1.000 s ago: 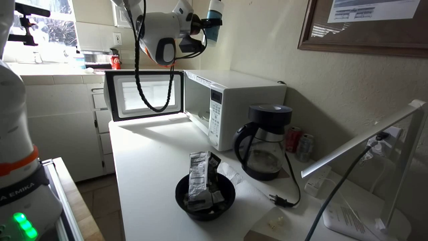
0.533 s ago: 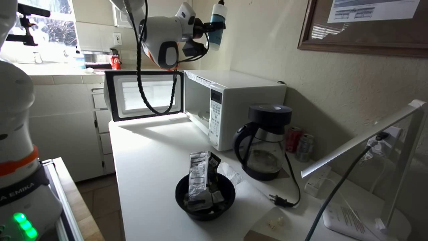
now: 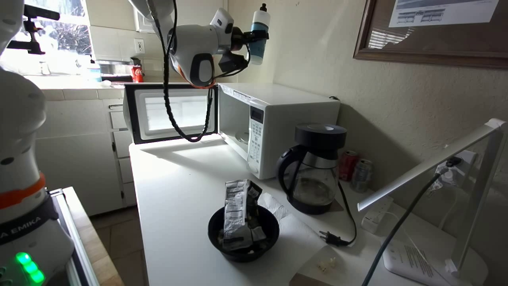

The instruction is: Put the bottle on top of the microwave

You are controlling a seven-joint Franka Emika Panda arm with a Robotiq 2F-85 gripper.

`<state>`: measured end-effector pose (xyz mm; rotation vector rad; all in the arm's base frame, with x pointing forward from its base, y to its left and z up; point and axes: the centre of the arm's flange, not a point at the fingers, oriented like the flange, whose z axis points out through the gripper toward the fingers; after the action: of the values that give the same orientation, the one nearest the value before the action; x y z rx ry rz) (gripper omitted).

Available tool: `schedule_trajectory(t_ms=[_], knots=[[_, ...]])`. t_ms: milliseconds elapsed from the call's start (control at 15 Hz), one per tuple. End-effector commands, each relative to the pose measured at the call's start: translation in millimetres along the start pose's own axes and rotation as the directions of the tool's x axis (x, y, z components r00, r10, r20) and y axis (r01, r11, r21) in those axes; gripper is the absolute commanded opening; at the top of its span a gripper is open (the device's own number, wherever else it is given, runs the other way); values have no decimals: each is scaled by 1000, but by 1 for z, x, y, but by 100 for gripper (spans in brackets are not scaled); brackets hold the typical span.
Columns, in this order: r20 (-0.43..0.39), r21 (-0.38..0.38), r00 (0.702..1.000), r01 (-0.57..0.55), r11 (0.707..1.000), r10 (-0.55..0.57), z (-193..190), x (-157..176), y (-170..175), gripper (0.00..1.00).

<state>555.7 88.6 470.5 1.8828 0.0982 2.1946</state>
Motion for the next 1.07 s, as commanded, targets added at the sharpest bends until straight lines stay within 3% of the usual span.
schedule_trajectory(t_ms=[0,200,400,733,1000], knots=[[70,40,996,59,997,-62,-4,-29,-24,33],[88,79,995,40,996,-47,-9,-62,-68,33],[0,106,996,87,991,-87,-12,-80,-92,33],[-213,42,970,133,990,-121,12,-34,-98,33],[-230,0,972,54,999,-52,16,-20,-107,33]])
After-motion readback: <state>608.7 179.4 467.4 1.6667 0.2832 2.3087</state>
